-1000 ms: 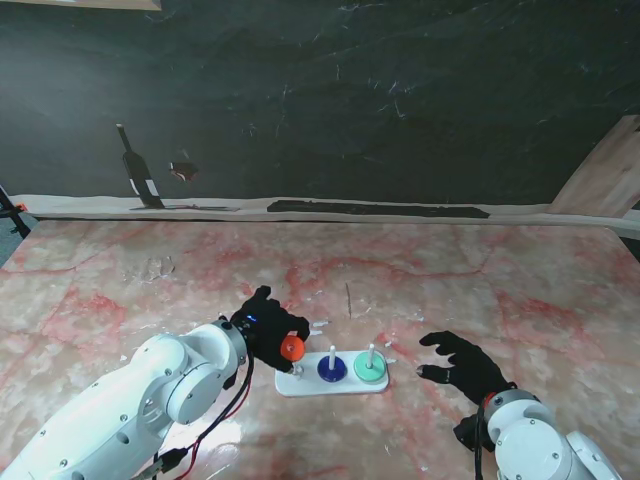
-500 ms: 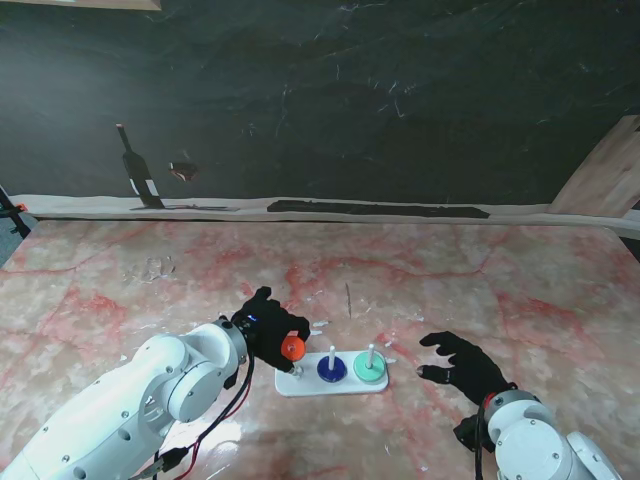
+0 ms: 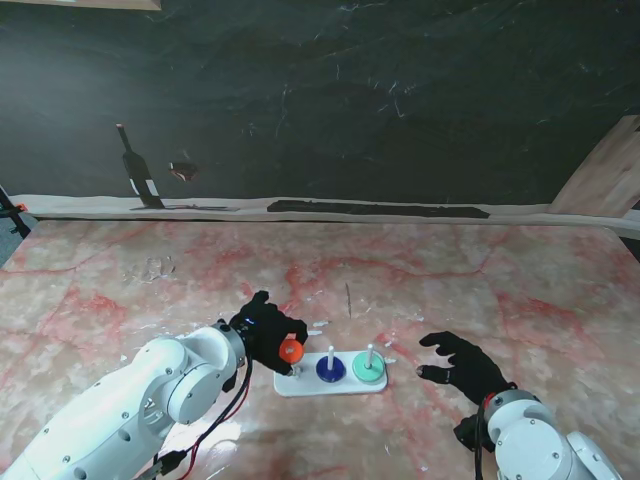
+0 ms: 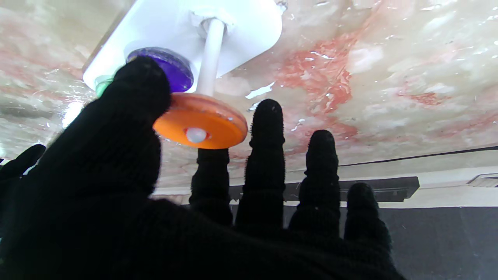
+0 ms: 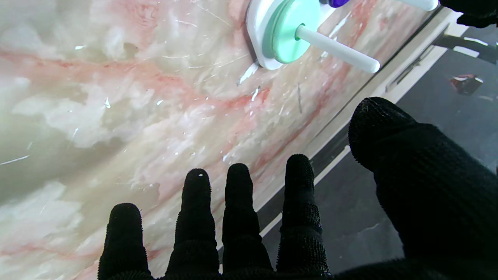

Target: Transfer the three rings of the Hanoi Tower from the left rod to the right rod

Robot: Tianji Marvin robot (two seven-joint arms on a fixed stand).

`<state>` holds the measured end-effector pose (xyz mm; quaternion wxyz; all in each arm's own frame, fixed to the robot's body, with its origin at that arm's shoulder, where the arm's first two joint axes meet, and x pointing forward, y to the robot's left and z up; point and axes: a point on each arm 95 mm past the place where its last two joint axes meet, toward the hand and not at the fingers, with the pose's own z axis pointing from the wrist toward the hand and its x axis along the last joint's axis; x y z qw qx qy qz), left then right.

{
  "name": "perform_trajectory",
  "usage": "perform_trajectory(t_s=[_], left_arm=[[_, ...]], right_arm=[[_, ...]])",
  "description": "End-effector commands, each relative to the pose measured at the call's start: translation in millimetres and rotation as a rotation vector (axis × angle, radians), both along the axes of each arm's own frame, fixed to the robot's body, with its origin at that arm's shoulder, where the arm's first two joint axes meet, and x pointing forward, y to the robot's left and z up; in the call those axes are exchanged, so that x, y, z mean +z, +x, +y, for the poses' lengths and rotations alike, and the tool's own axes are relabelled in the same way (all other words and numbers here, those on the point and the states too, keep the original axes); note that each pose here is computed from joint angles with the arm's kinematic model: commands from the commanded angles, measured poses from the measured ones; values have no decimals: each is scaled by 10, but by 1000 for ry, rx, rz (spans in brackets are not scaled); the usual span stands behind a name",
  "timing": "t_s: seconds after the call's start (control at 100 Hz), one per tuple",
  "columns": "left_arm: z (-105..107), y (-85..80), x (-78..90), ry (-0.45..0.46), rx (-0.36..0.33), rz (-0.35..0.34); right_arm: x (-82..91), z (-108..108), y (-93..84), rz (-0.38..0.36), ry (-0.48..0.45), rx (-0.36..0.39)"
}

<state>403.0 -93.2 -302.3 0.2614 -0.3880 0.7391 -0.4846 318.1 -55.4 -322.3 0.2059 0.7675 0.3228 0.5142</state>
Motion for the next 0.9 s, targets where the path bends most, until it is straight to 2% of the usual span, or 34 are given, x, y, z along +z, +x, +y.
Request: perform_trajectory(t_s=[0.0, 0.89], left_arm=[[6, -11, -39, -3, 4, 12], [23, 2, -140, 9, 18, 13]], right_arm=[[-14, 19, -18, 6, 0, 6], [-21, 19, -9, 7, -5, 12]])
